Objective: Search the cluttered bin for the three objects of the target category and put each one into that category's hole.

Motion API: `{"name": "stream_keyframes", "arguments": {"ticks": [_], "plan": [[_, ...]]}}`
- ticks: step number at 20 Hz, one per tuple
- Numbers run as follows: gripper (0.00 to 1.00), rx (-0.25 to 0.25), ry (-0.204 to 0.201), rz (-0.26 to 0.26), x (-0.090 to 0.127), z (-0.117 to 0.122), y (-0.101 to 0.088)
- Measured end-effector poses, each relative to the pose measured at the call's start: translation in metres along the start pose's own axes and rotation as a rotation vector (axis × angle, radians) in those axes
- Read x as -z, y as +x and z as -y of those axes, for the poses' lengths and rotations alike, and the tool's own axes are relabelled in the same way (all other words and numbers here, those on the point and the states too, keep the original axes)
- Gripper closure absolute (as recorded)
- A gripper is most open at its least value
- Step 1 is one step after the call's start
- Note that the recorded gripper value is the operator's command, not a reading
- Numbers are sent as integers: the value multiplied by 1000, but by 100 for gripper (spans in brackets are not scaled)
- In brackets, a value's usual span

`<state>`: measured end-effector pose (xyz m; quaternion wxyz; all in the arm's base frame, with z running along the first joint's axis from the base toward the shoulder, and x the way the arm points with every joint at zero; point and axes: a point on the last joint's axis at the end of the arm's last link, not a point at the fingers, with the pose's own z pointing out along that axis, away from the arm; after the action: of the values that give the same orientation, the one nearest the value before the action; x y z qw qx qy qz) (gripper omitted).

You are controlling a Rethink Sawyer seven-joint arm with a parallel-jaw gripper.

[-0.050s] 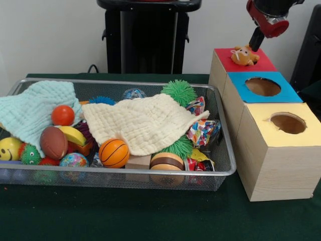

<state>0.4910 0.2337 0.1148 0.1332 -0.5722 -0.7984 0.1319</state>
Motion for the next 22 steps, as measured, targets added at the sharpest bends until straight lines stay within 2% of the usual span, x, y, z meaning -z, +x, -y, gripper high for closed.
{"name": "stream_keyframes", "arguments": {"ticks": [5,12,17,22], "plan": [[100,-3,39,4,-18,6,1],[100,0,61,12,-30,9,4],[100,-1,32,32,-36,5,3],[100,-8,-30,42,-51,-2,9]]}}
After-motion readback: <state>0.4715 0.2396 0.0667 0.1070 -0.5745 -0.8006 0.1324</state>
